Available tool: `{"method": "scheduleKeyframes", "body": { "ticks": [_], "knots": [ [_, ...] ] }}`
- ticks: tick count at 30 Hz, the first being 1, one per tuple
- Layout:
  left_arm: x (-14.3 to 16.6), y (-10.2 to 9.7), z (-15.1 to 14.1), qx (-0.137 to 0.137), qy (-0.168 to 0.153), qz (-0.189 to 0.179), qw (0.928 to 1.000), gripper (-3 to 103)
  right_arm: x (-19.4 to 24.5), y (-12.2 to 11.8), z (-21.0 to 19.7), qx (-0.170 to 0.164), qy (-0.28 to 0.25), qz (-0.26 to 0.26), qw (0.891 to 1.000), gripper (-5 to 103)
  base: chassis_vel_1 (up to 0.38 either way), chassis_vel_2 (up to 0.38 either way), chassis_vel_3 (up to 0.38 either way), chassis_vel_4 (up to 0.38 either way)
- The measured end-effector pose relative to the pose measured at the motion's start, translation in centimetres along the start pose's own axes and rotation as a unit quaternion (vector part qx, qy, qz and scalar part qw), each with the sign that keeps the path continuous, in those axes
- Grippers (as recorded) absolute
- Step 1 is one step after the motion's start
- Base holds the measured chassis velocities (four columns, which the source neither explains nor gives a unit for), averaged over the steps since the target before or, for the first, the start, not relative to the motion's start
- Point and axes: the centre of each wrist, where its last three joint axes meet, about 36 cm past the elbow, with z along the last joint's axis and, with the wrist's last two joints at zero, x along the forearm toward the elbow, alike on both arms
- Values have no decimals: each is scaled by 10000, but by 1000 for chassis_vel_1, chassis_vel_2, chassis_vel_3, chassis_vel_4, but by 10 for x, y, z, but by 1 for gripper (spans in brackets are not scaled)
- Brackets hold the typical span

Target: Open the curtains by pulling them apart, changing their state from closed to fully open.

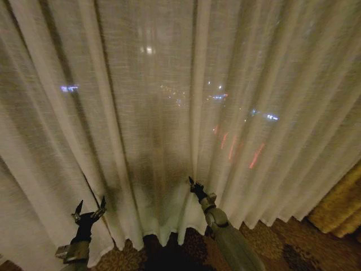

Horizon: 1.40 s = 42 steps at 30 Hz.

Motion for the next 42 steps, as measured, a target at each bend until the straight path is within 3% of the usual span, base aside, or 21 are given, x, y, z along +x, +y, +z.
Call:
{"method": "scheduleKeyframes", "body": {
  "ticks": [42],
  "knots": [
    [0,0,0,0,0,2,10000,100,-5,-10,12,64,-23,-118,9999,0,-323,-327,329,321]
  ]
}}
